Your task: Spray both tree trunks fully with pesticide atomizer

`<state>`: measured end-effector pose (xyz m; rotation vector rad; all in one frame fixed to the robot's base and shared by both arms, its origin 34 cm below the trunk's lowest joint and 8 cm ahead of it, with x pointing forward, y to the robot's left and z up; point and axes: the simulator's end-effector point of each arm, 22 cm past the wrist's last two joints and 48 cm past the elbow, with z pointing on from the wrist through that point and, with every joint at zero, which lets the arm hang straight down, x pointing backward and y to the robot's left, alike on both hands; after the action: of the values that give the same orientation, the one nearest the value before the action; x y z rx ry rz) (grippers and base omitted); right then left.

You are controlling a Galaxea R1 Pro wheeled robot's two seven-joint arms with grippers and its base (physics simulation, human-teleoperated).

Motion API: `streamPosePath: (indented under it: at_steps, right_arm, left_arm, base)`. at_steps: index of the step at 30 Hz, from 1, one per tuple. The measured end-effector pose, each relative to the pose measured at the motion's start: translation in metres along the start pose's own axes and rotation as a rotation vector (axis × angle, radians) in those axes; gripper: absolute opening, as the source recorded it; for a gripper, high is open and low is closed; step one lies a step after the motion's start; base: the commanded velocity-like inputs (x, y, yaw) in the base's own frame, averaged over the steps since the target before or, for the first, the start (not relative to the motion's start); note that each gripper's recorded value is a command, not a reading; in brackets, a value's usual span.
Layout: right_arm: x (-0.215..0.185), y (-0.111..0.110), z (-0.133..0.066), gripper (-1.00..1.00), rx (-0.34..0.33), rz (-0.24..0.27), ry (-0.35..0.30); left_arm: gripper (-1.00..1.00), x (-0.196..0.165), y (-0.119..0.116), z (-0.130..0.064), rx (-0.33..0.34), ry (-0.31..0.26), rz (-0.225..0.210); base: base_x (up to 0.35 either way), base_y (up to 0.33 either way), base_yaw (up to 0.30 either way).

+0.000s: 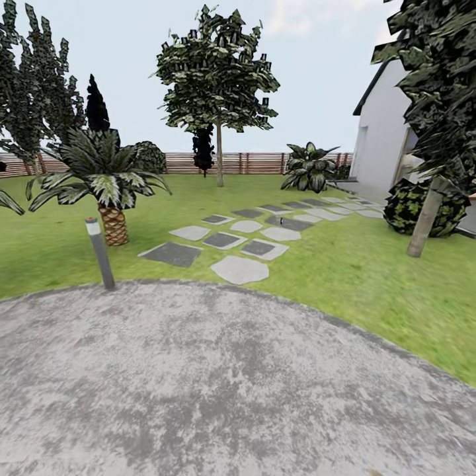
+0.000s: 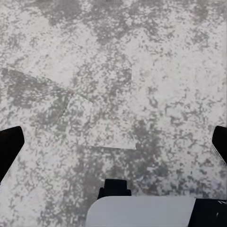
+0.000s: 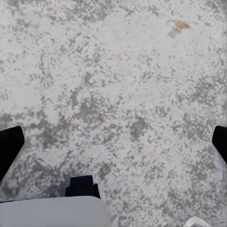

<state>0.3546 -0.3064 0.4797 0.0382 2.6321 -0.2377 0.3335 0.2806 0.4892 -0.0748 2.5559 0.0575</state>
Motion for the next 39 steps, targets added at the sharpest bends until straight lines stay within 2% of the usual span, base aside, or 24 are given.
streamPosePath:
  at_steps: [39]
  right_arm:
    - [-0.0010,-0.0005,0.0001,1.00,-0.001,-0.008,-0.004]
  left_arm:
    - [1.00,0.0015,-0.0091,-0.0004,0.013,0.002,-0.007]
  base:
    - [0.350,0.000,0.000]
